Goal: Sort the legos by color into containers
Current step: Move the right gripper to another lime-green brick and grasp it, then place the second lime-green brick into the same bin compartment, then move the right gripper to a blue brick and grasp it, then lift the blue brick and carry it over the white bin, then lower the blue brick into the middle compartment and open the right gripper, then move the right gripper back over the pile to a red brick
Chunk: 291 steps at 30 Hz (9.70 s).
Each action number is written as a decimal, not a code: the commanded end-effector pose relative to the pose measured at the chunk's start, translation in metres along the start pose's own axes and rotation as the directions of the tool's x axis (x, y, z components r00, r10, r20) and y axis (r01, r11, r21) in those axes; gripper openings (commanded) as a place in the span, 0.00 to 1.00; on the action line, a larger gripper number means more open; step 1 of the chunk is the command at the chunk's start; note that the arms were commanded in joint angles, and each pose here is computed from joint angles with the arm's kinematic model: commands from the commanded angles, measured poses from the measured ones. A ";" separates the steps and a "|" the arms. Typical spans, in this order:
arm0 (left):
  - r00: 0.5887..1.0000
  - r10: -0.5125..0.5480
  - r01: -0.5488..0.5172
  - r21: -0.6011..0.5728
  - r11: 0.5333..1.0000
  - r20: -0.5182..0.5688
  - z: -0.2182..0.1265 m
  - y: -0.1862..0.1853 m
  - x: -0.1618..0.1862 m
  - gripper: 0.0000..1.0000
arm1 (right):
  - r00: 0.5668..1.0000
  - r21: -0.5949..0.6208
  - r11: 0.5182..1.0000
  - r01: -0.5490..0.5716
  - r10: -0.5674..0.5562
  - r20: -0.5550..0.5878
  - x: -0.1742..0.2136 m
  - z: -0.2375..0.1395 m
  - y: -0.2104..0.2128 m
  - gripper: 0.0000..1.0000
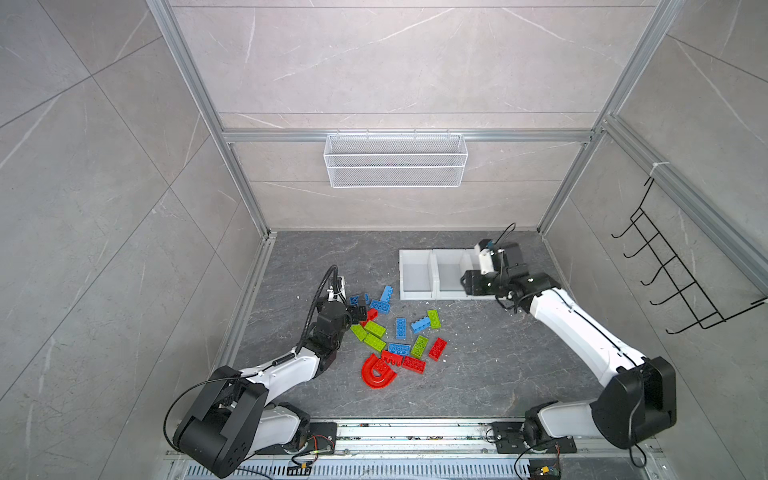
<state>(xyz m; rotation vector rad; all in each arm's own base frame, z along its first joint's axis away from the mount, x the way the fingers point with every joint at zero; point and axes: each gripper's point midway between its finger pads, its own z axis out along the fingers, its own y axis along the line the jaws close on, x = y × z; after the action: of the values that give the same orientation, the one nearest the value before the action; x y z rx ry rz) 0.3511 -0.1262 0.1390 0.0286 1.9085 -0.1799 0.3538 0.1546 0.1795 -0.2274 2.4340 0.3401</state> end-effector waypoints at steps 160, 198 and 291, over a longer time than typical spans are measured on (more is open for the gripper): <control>0.997 -0.028 0.028 0.002 1.000 0.078 -0.008 0.002 -0.019 1.00 | 0.837 -0.045 0.890 0.453 -0.442 -0.323 0.094 0.109 0.096 0.87; 0.997 -0.028 0.030 -0.024 0.999 0.075 -0.008 0.006 -0.019 1.00 | 0.857 -0.038 0.927 0.374 -0.361 -0.368 0.087 0.122 0.078 0.55; 0.998 -0.012 0.008 0.064 0.998 0.065 -0.007 -0.010 -0.017 1.00 | 0.961 0.093 0.995 0.029 -0.002 -0.277 0.181 0.059 0.074 0.73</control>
<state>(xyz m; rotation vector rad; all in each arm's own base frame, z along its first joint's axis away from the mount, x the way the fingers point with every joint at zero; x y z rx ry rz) 0.3433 -0.1302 0.1413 0.0555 1.8909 -0.2280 0.2270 0.2279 0.0311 -0.2177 2.7206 0.2442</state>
